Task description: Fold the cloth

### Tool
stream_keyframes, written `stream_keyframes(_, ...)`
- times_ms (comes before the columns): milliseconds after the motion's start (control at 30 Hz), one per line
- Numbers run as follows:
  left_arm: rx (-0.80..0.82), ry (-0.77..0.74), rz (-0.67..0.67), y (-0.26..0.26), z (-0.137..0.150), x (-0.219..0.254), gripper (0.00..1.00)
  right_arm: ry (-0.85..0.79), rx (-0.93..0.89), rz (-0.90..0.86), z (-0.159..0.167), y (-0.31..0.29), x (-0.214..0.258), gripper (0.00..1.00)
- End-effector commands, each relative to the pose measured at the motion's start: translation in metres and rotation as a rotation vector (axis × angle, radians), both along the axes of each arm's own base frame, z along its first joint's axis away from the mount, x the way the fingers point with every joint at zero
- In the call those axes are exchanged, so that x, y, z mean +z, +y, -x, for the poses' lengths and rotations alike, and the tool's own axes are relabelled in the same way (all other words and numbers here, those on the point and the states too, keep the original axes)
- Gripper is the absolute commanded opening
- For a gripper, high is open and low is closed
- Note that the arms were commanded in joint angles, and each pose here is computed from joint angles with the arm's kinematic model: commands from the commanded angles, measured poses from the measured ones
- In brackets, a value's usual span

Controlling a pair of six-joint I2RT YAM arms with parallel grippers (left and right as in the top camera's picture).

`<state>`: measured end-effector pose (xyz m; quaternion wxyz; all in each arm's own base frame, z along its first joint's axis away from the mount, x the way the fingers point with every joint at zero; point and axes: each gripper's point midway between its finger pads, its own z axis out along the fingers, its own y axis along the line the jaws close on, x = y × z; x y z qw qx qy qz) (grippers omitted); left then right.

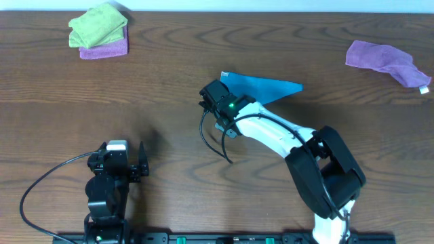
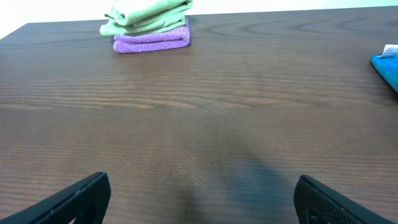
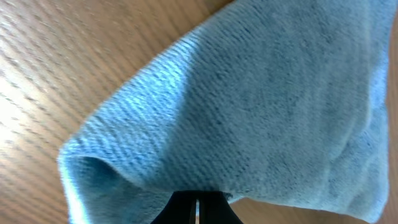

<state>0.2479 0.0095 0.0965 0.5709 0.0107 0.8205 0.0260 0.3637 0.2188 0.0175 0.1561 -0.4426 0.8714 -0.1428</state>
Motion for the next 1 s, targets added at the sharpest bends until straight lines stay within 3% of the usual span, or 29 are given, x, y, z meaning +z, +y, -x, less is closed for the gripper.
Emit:
stream_keyframes(0, 0.009, 0.060, -0.006, 0.001, 0.006, -0.018, 0.95, -0.033, -0.024, 0.073, -0.007, -0.015, -0.003, 0.01)
stream_keyframes(433, 0.009, 0.059, -0.006, 0.001, 0.006, -0.018, 0.95, -0.048, -0.042, 0.156, 0.014, -0.046, 0.055, 0.01)
stream_keyframes(633, 0.009, 0.059, -0.006, 0.001, 0.006, -0.018, 0.95, -0.128, -0.067, 0.182, 0.019, -0.065, 0.101, 0.01)
stream_keyframes(967, 0.009, 0.059, -0.006, 0.001, 0.006, -0.018, 0.95, 0.113, -0.102, 0.223, 0.077, -0.091, 0.096, 0.01)
